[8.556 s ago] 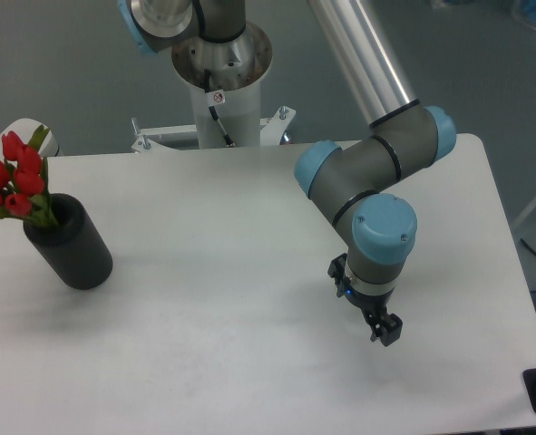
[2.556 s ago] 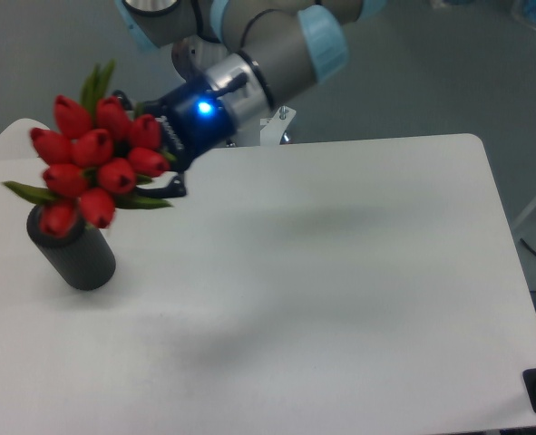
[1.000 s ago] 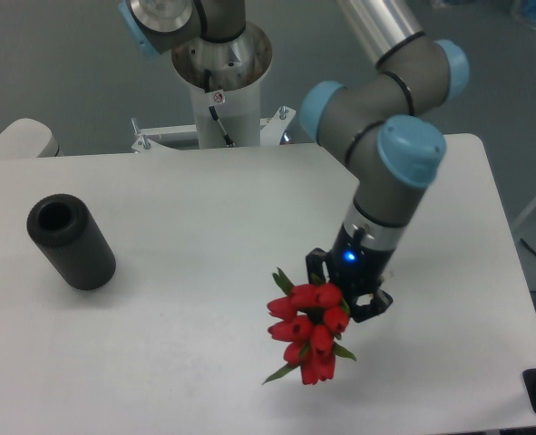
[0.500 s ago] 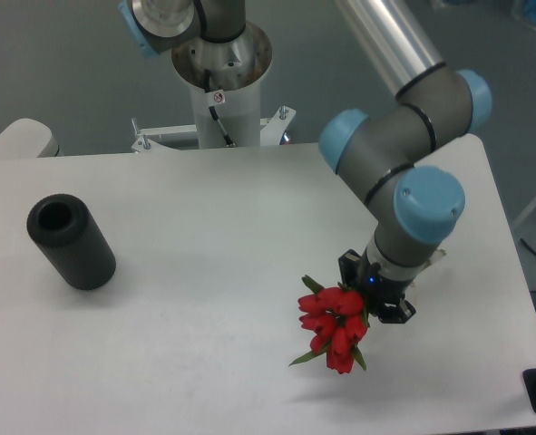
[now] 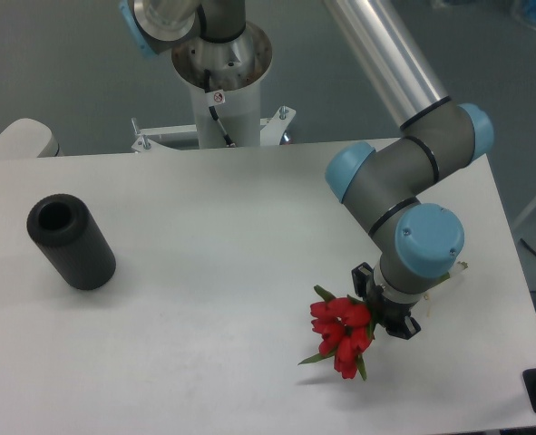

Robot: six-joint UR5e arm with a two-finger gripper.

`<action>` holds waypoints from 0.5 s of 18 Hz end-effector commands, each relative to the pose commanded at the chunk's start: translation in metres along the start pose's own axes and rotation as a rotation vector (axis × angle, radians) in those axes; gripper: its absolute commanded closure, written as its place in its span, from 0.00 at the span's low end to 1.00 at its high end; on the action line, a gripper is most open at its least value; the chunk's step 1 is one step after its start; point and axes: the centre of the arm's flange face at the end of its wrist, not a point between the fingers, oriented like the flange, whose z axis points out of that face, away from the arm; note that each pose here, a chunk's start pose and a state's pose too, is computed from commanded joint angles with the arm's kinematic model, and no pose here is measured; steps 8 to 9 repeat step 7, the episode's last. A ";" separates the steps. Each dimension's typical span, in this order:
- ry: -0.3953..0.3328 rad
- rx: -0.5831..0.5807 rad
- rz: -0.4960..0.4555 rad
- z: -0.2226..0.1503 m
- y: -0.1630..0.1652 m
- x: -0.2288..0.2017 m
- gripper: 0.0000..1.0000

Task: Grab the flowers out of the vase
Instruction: 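Carry the held tulips away from the vase across the table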

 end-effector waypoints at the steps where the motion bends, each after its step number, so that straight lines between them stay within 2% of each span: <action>1: 0.003 -0.003 0.002 0.001 0.000 0.000 0.90; 9: 0.008 -0.003 0.002 0.003 -0.001 0.002 0.90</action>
